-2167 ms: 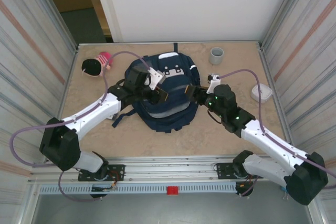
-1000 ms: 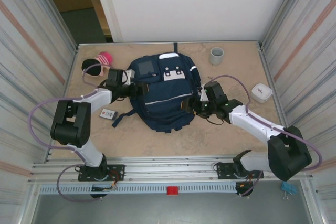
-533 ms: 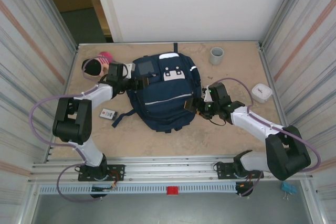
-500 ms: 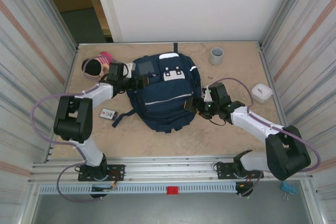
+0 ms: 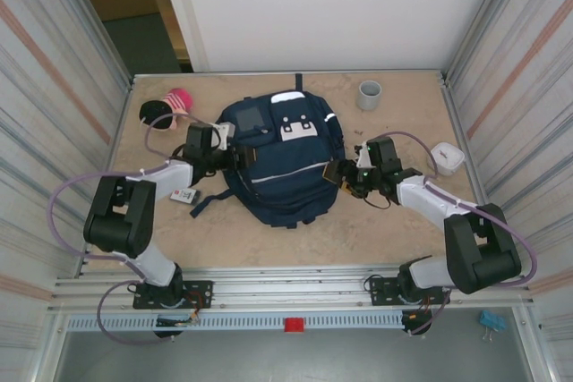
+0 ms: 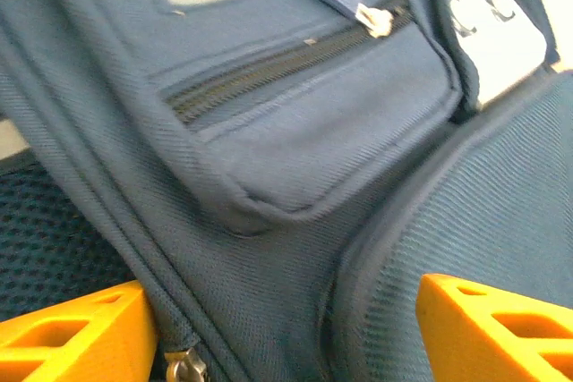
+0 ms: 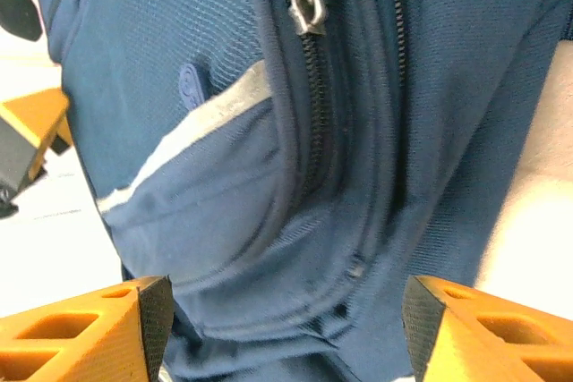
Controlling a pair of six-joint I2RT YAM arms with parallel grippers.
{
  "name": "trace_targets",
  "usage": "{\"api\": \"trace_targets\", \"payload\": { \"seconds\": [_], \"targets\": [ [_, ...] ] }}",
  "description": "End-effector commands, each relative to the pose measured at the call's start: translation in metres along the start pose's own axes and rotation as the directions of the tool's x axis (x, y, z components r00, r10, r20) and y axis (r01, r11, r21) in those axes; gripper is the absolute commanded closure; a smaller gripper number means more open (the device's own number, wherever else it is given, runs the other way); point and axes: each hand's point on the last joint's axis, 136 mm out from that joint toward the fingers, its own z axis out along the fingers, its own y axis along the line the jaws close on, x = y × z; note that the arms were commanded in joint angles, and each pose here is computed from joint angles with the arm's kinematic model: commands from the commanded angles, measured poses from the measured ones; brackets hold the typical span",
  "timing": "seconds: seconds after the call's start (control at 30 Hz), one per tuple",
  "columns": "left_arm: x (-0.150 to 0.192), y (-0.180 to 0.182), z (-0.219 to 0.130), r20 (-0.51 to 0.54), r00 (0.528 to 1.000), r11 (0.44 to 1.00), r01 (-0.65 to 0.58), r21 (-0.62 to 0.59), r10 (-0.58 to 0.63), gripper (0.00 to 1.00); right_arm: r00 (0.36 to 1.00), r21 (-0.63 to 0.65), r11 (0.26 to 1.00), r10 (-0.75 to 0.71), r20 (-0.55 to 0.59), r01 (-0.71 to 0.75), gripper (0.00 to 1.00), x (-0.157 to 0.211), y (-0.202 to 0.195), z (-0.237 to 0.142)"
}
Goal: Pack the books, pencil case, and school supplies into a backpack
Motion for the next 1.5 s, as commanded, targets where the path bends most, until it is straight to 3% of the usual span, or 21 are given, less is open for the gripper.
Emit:
{"api": "trace_targets", "payload": {
  "seconds": [0.0,0.2,0.3,0.37,0.47,0.57,0.7,0.83,1.1,1.23,1.33,1.47],
  "targets": [
    [0.013,-0.036,-0.015,-0.044,0.999,0.992,-0.005,0.122,0.011,0.29,0.999,-0.058,0.997,-0.042,0.014,0.043,0.31,-0.01,0.012,-0.01],
    [0.0,-0.014,-0.054,-0.04,0.982,0.97,-0.189,-0.153,0.185,0.3,0.999,-0.087,0.995,-0.037,0.038,0.04,0.31,-0.005,0.019,-0.028],
    [-0.008,0.002,-0.065,-0.072,0.951,0.912,-0.31,-0.268,0.302,0.3,0.999,-0.126,0.991,-0.035,0.014,0.036,0.31,0.009,0.028,-0.031],
    [-0.006,0.007,-0.066,-0.138,0.896,0.85,-0.444,-0.285,0.422,0.29,0.999,-0.134,0.99,-0.038,0.002,0.037,0.31,0.018,0.029,-0.033],
    [0.008,0.016,-0.062,-0.279,0.763,0.732,-0.643,-0.226,0.583,0.3,0.999,-0.119,0.992,-0.033,0.0,0.033,0.31,0.024,0.025,-0.035],
    [0.016,0.023,-0.055,-0.358,0.657,0.652,-0.742,-0.154,0.663,0.31,1.0,-0.114,0.993,-0.026,0.0,0.026,0.3,0.027,0.022,-0.035],
    [0.011,0.033,-0.045,-0.415,0.569,0.575,-0.809,-0.126,0.71,0.39,0.999,-0.112,0.993,-0.035,-0.008,0.034,0.3,0.031,0.023,-0.033],
    [0.014,0.037,-0.03,-0.433,0.511,0.541,-0.839,-0.062,0.742,0.38,0.999,-0.108,0.993,-0.043,-0.002,0.043,0.3,0.032,0.024,-0.029],
    [0.043,0.051,-0.002,-0.502,0.426,0.517,-0.855,0.049,0.752,0.4,0.998,-0.12,0.992,-0.053,-0.015,0.051,0.3,0.036,0.032,-0.025],
    [0.052,0.052,0.002,-0.513,0.406,0.506,-0.86,0.067,0.757,0.57,0.996,-0.108,0.99,-0.091,0.005,0.091,0.3,0.036,0.034,-0.028],
    [0.05,0.039,-0.002,-0.451,0.421,0.498,-0.865,0.063,0.787,0.66,0.992,-0.089,0.988,-0.125,0.025,0.126,0.3,0.034,0.033,-0.031],
    [0.041,0.022,-0.012,-0.375,0.448,0.496,-0.867,0.037,0.812,0.86,0.978,-0.072,0.977,-0.198,0.066,0.202,0.32,0.029,0.037,-0.036]
  ]
}}
